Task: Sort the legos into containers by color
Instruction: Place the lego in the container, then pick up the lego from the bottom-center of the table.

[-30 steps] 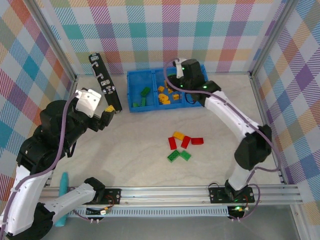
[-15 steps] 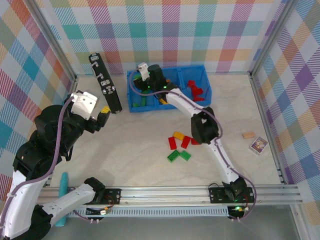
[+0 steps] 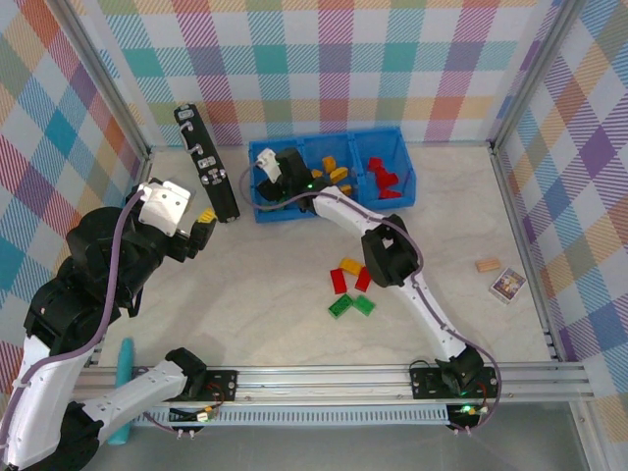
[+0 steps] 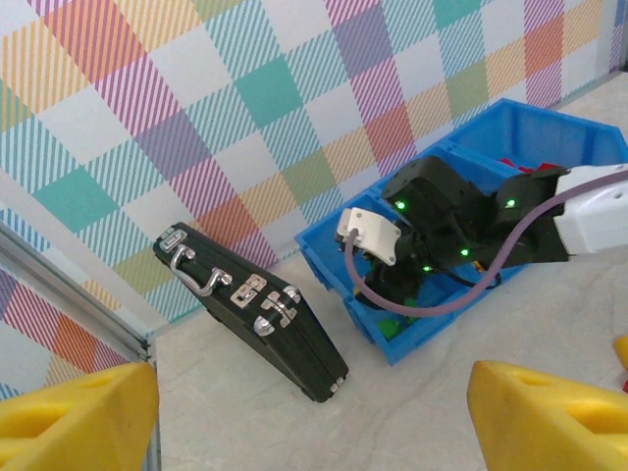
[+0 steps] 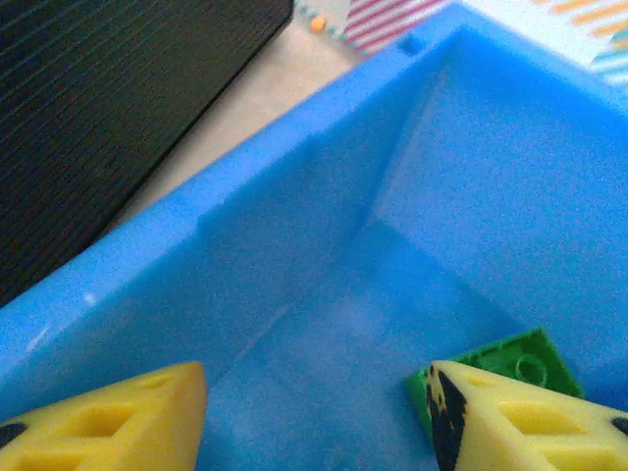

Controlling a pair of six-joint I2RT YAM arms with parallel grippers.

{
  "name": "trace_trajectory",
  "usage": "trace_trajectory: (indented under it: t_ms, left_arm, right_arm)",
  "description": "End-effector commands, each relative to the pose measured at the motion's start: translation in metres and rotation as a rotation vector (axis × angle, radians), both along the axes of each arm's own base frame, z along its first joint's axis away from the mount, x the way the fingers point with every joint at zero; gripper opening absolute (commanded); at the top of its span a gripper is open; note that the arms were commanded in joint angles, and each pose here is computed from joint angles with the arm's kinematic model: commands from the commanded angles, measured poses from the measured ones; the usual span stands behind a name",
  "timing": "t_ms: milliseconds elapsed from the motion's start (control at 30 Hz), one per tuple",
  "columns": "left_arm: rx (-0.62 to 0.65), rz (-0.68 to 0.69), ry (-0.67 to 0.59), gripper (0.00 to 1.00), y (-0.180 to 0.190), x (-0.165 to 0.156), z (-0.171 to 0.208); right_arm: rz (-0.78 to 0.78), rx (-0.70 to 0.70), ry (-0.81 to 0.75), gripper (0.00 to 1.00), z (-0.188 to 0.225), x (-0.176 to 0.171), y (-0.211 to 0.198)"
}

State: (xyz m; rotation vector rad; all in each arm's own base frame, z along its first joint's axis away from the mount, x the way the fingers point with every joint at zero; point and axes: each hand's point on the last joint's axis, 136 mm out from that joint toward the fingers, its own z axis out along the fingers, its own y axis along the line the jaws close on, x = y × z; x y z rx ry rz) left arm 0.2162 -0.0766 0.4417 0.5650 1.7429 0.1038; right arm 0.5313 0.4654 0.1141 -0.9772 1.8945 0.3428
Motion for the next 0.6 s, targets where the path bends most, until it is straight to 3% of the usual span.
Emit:
trace_trajectory:
  t_ms: [0, 133, 233, 467, 567]
  left_arm:
    - [0.003, 0.008, -0.024, 0.82, 0.000, 0.002, 0.004]
    - [0.018, 0.013, -0.023, 0.82, 0.000, 0.004, 0.000]
    - [0.031, 0.018, -0.024, 0.83, 0.000, 0.006, -0.003]
    - [0.047, 0.004, 0.003, 0.84, -0.005, 0.010, -0.013]
    - [0.052, 0.001, 0.005, 0.84, -0.006, 0.011, -0.015]
  right_arm:
    - [0.089, 0.118, -0.127, 0.64, 0.121, -0.039, 0.005]
    - [0.072, 0.126, -0.082, 0.68, 0.170, -0.090, -0.037]
    - [0.002, 0.094, 0.017, 0.73, 0.171, -0.131, -0.082]
    - [-0.303, -0.026, 0.306, 0.80, 0.113, -0.231, -0.208]
    - [-0.284, -0.034, 0.389, 0.83, 0.083, -0.278, -0.238]
